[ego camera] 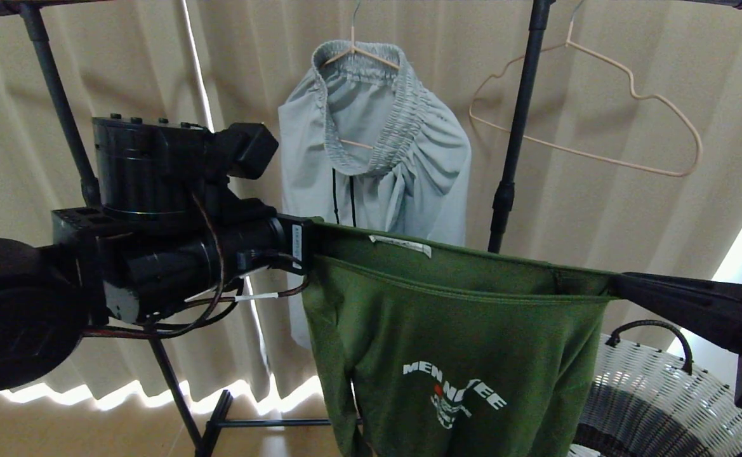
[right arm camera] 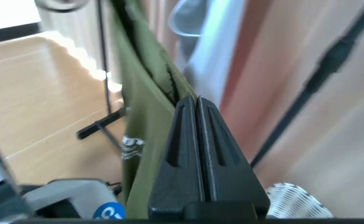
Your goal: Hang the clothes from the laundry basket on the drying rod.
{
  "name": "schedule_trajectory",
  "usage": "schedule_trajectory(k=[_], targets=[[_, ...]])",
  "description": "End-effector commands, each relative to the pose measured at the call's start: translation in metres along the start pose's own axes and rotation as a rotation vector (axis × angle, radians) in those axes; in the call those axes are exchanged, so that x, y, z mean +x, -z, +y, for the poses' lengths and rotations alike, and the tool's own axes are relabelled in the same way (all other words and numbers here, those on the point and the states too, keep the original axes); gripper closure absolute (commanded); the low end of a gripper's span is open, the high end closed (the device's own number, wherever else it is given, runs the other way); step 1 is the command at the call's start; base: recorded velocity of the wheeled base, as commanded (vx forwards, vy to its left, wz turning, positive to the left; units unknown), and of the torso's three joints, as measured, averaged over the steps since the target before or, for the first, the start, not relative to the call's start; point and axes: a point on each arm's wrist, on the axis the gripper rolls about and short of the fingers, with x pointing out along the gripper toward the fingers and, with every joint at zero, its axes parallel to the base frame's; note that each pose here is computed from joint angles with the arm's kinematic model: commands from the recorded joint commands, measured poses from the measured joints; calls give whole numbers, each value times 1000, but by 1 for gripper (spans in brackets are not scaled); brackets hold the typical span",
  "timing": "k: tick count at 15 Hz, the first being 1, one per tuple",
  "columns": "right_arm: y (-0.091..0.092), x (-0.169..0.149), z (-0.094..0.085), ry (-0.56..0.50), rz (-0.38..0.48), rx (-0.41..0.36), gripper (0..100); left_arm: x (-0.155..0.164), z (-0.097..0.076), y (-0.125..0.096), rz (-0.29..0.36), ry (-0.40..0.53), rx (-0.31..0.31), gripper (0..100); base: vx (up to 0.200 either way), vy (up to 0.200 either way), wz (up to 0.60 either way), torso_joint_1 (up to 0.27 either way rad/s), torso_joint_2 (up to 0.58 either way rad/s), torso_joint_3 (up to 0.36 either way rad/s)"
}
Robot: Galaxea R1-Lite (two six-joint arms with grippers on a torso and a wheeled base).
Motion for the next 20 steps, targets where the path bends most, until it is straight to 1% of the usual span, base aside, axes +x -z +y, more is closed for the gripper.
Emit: schedule_trajectory(k=[1, 2, 3, 4, 5, 6, 7, 9, 10, 12, 14, 15, 17, 20], targets=[[-3, 11, -8, 26, 16, 11, 100, -38, 1, -11, 8, 7, 3, 100, 0, 0, 0, 0, 0, 0], [-6, 15, -10, 26, 8, 10, 100, -50, 1, -12, 33, 6, 5, 100, 0, 0, 0, 0, 0, 0], [-9, 21, -12, 28, -11, 4, 100, -63, 2, -14, 42, 9, 8, 100, 0, 0, 0, 0, 0, 0], [-10, 30, -16, 38, -33, -1, 100, -73, 1, -15, 43, 22, 10, 100, 0, 0, 0, 0, 0, 0], [-9, 37, -22, 57, -41, -1, 100, -83, -3, -18, 26, 51, 10, 100, 0, 0, 0, 0, 0, 0], [-10, 37, -22, 58, -44, -2, 100, -84, -3, -18, 27, 54, 10, 100, 0, 0, 0, 0, 0, 0], [-9, 49, -34, 89, -66, -1, 100, -107, -9, -21, 7, 121, 8, 100, 0, 0, 0, 0, 0, 0], [-13, 62, -41, 97, -123, 16, 100, -126, -12, -22, 21, 207, 2, 100, 0, 0, 0, 0, 0, 0], [-16, 68, -43, 94, -150, 25, 100, -131, -14, -22, 16, 253, 2, 100, 0, 0, 0, 0, 0, 0], [-16, 79, -47, 93, -169, 28, 100, -139, -14, -23, 8, 320, -14, 100, 0, 0, 0, 0, 0, 0], [-14, 90, -51, 92, -181, 25, 100, -145, -16, -22, 8, 367, -50, 100, 0, 0, 0, 0, 0, 0], [-13, 93, -52, 92, -188, 24, 100, -147, -18, -20, 13, 383, -46, 100, 0, 0, 0, 0, 0, 0], [-12, 96, -53, 92, -203, 33, 100, -145, -20, -18, 23, 389, -44, 100, 0, 0, 0, 0, 0, 0], [-14, 92, -52, 99, -216, 27, 100, -143, -20, -18, 23, 386, -41, 100, 0, 0, 0, 0, 0, 0]])
